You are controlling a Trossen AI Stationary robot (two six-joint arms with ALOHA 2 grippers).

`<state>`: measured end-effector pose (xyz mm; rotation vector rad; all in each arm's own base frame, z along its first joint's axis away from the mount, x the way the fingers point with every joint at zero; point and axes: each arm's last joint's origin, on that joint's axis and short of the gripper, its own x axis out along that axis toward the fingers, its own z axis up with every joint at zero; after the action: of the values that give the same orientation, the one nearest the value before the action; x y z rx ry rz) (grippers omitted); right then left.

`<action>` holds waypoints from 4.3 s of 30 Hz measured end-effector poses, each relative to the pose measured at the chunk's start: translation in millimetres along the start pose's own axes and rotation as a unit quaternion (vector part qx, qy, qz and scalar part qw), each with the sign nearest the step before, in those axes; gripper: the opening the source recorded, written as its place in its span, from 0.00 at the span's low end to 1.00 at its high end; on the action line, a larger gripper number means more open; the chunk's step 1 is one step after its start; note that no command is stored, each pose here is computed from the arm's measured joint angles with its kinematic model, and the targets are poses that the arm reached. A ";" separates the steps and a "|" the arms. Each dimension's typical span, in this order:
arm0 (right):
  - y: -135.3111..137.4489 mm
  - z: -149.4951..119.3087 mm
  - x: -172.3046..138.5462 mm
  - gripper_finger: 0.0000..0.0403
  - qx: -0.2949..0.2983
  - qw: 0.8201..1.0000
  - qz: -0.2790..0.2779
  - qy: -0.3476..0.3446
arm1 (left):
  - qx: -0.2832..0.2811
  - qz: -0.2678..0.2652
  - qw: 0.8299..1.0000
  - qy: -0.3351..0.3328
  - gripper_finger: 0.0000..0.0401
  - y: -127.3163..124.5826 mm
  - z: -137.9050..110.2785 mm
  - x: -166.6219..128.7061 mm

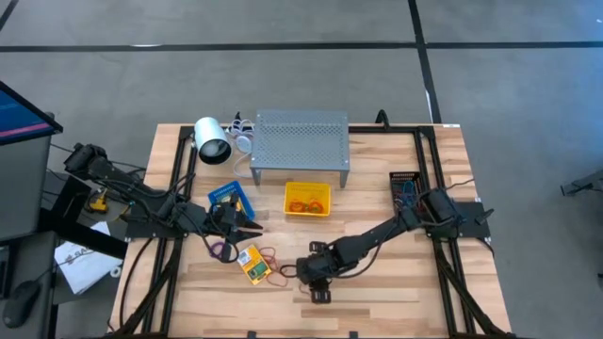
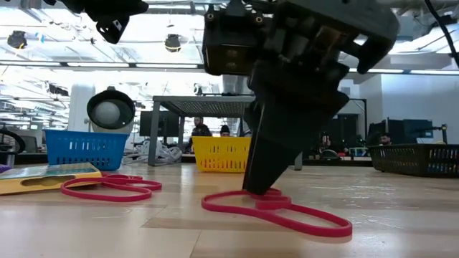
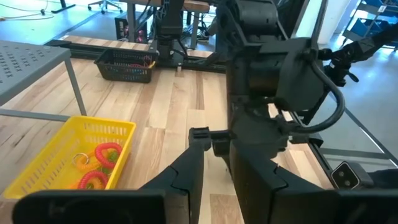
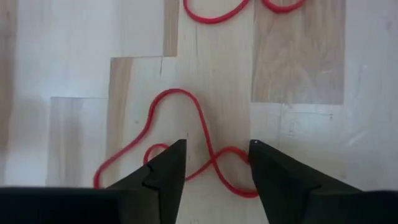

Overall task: Pick & Place Office Desk Supplies
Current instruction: Put the red rubber band into the black bin

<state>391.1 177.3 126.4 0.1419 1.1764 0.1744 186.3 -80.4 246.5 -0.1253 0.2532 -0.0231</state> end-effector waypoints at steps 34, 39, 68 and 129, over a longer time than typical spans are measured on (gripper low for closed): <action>8.4 -13.3 -11.8 0.00 -0.013 0.994 -0.103 0.032 | -0.003 -0.002 1.000 -0.006 0.19 -0.3 1.2 0.0; 1.3 -12.9 -26.6 0.00 -0.007 0.990 -0.135 0.039 | -0.004 -0.002 1.000 -0.007 0.19 -0.4 1.5 0.0; -49.3 -7.8 -175.0 0.00 0.089 0.958 -0.271 -0.027 | -0.013 -0.002 1.000 -0.008 0.19 -0.5 1.8 0.0; -155.0 -179.2 -293.1 0.00 0.410 0.859 -0.291 0.102 | -0.005 0.005 1.000 0.016 0.19 1.1 -3.4 0.0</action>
<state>125.4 -32.1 292.3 0.5147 1.3922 -0.8856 185.5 -79.7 243.1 -0.1345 0.2864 -0.0141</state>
